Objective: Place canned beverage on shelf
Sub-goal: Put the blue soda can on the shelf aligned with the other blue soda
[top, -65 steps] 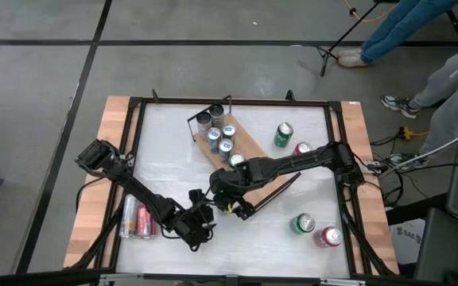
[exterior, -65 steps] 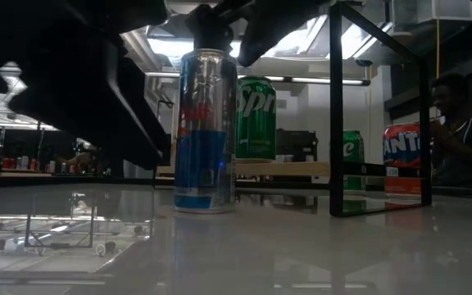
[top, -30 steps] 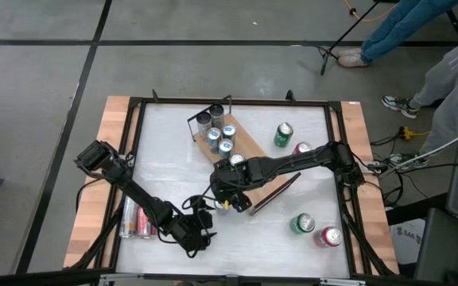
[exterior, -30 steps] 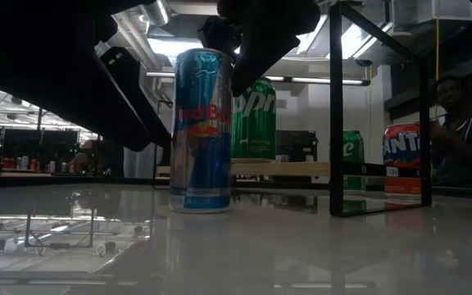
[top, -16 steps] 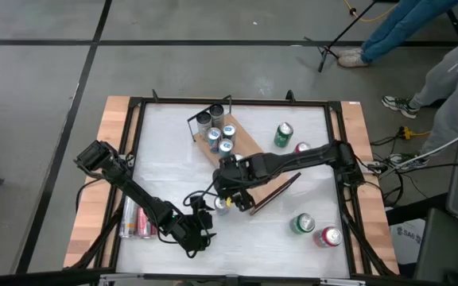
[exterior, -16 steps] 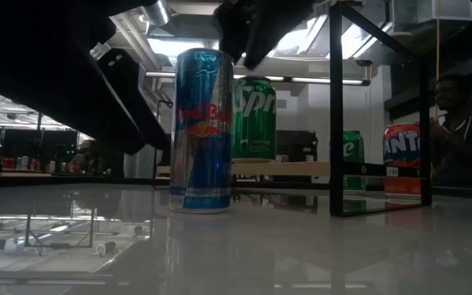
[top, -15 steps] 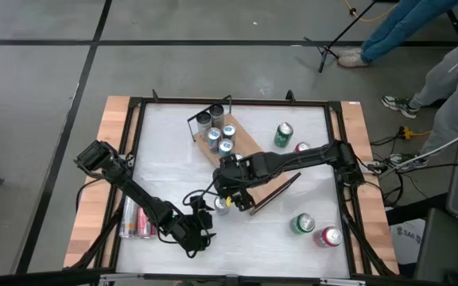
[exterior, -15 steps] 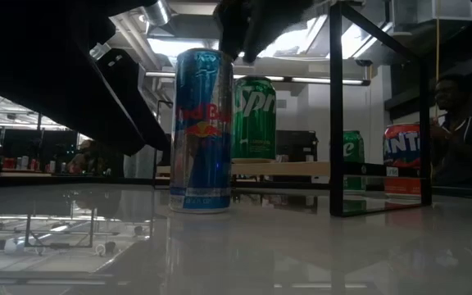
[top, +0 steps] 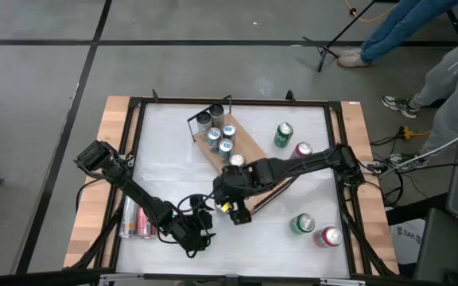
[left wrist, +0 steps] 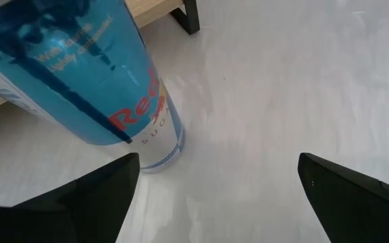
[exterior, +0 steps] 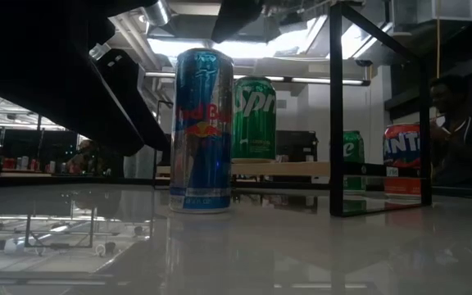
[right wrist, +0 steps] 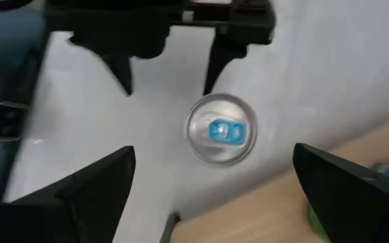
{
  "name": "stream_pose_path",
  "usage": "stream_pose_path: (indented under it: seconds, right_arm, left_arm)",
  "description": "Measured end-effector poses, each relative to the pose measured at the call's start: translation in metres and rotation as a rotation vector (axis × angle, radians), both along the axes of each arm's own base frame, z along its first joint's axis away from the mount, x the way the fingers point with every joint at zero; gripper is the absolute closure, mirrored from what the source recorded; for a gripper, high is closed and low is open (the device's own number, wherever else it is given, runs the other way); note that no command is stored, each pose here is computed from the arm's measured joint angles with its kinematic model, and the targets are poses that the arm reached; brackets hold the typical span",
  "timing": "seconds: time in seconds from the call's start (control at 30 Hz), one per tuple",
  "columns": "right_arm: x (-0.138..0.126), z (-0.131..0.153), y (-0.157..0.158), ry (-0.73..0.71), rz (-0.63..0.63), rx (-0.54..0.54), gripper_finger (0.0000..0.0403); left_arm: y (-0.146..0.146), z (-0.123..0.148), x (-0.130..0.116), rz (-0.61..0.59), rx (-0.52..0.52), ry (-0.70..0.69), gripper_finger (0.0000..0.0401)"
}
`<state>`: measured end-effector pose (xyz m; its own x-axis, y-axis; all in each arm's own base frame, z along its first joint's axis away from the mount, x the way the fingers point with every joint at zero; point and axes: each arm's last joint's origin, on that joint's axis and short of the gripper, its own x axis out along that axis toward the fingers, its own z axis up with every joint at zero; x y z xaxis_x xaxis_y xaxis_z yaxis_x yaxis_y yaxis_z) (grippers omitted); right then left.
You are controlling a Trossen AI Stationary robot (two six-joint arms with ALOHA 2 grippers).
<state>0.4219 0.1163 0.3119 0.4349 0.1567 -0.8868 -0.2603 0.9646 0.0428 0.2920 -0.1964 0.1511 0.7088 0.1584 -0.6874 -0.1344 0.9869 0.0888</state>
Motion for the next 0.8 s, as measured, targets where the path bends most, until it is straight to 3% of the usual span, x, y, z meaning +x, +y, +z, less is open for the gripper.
stream_pose_path:
  seconds: [0.2,0.8]
  right_arm:
    - [0.001,-0.005,0.014,-0.036,-0.018,-0.093,0.0013]
    - [0.020,-0.048,0.019,0.036,-0.081,-0.138,0.0013]
  left_arm:
    - [0.000,0.000,0.000,0.000,0.000,0.000,0.0007]
    - [0.000,0.000,0.000,-0.001,0.000,-0.001,0.0007]
